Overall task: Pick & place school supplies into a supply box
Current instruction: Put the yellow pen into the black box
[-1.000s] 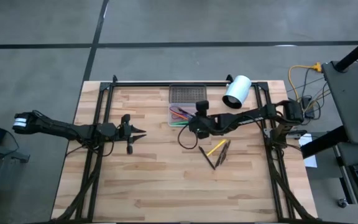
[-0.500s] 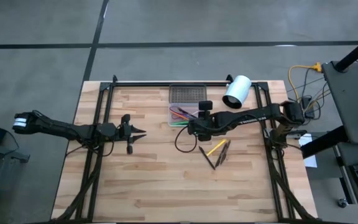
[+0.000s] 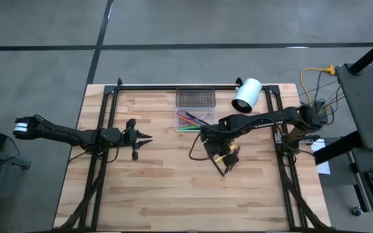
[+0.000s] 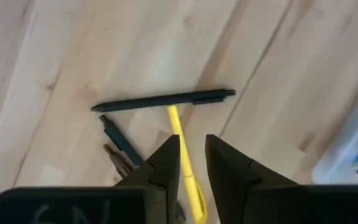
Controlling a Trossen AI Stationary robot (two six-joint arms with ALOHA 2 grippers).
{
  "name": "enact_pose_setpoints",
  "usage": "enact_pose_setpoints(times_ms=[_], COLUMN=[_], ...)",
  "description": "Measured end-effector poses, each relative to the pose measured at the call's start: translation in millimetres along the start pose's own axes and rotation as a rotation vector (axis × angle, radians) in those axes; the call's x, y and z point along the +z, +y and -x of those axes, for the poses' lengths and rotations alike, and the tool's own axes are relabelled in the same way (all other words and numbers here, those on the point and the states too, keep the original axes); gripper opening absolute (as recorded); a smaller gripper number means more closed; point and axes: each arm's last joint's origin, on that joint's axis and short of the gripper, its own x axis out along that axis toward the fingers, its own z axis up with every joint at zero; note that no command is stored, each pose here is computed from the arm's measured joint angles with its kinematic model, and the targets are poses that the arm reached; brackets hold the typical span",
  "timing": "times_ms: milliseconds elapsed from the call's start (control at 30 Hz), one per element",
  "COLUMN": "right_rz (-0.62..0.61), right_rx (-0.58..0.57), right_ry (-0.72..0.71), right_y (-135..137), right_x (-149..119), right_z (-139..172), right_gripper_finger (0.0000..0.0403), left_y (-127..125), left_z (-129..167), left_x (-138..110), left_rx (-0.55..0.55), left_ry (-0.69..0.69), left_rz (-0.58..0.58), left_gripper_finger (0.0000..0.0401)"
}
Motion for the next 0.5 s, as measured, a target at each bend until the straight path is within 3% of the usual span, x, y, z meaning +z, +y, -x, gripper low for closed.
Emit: enact_pose_setpoints(times_ms=[233, 500], right_rz=[-0.059, -0.073], right_rx=[0.008, 0.034], right_ry=[0.030, 0.110], right_y=[2, 5], right_x=[-6, -24], right_z=[-1, -25], right_gripper_finger=[0.0068, 0.0068], left_y=[0, 0], left_z=[0, 0], left_x=[0, 0], left_rx=[0.000, 0.000], left_ry=[0.001, 0.001], left_rz=[0.000, 0.000], left_gripper_finger=[0.0052, 0.0052])
